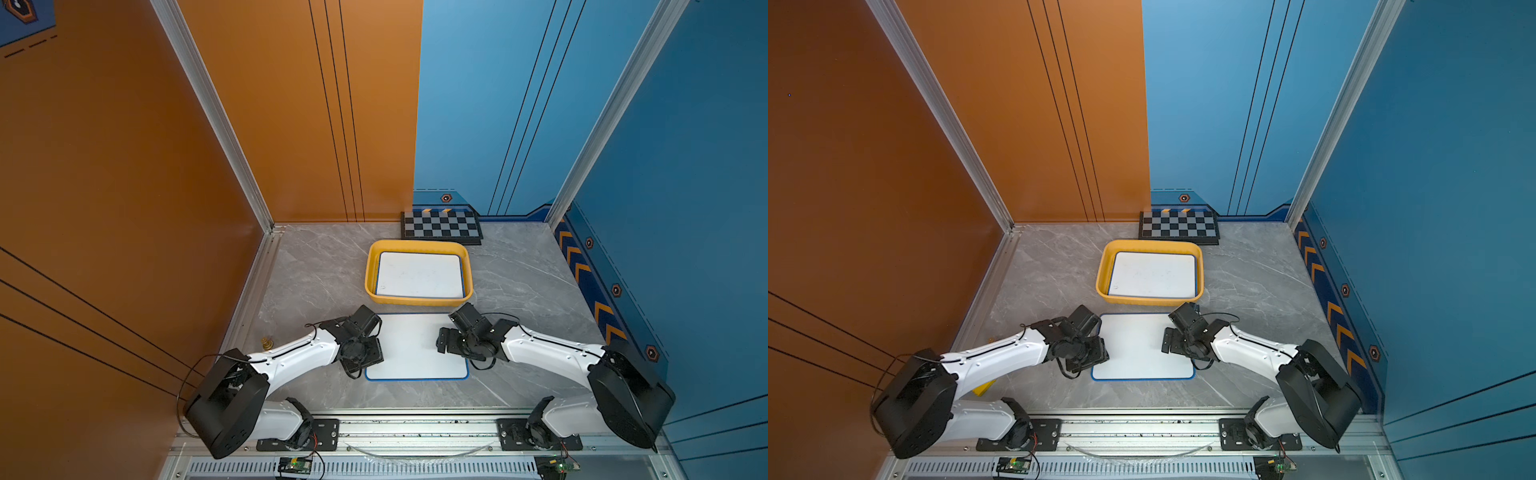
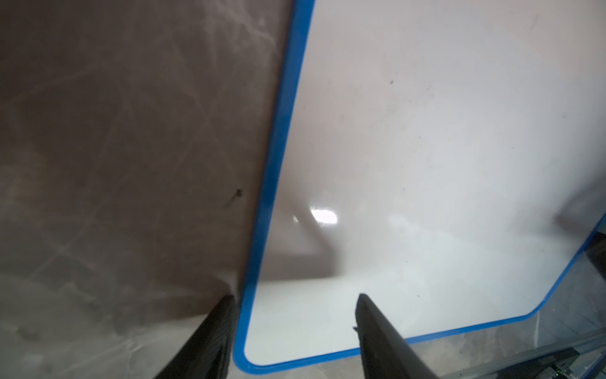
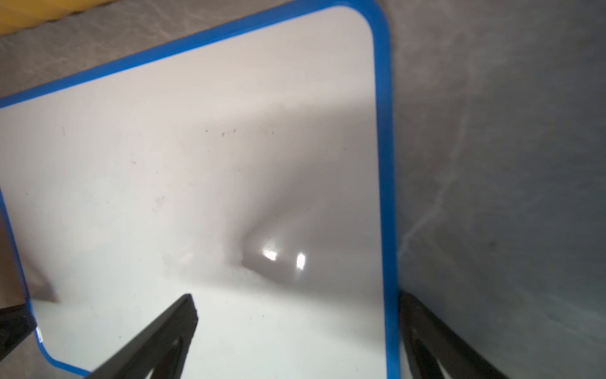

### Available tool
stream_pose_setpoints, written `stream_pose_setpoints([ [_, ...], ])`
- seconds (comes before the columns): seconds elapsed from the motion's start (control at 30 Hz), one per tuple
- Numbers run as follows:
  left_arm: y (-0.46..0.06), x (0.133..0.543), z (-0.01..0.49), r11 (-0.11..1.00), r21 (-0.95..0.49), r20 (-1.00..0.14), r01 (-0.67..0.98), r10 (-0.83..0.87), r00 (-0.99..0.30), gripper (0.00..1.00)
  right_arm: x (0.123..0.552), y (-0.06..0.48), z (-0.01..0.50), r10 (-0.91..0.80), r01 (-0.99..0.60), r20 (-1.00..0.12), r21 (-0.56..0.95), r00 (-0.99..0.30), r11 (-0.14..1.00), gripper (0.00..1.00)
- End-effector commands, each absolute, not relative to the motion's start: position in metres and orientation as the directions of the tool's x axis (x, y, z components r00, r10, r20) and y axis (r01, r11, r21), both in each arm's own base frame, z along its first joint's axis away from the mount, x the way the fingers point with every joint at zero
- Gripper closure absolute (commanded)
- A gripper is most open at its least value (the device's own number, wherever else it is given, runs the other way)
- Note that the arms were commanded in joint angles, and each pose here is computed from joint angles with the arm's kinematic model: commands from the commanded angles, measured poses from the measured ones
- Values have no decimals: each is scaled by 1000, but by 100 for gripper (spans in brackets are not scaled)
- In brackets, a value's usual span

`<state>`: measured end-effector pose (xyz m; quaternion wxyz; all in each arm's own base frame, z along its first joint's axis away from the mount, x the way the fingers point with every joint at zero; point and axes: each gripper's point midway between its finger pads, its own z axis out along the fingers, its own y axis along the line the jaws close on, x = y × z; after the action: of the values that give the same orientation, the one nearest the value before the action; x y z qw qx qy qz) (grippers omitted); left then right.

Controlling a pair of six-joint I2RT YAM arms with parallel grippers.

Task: Put the whiteboard into the storage box
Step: Move the whiteboard to the center of the board.

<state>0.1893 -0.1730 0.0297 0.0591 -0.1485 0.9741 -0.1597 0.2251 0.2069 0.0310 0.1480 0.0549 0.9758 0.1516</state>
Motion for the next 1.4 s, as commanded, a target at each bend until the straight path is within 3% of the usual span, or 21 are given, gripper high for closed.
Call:
stream_pose_setpoints([
  [0.0,-162,181,29,901,-332,-48,-280,-313,-949,39,199,206,4,140,94,-157,268,-978,959,3],
  [0.23,-134,177,29,941,-209,-61,-267,-285,-956,37,190,199,5,145,98,-160,270,-977,958,3],
  [0.57,-162,176,18,970,-166,-6,-176,-179,-984,34,176,188,1,147,103,-147,266,-978,958,3],
  [0.77,-203,159,13,920,-369,118,-130,-93,-989,31,166,187,-6,141,100,-133,275,-981,956,3],
  [1.03,-209,168,27,782,-598,114,-179,-137,-984,31,149,189,-23,164,126,-89,329,-982,936,3],
  [1.23,-216,163,22,734,-654,150,-184,-112,-982,30,146,202,-24,143,104,-77,377,-987,920,3],
  [1.37,-217,169,29,707,-687,117,-168,-121,-986,31,142,207,-26,141,105,-63,392,-988,914,3],
])
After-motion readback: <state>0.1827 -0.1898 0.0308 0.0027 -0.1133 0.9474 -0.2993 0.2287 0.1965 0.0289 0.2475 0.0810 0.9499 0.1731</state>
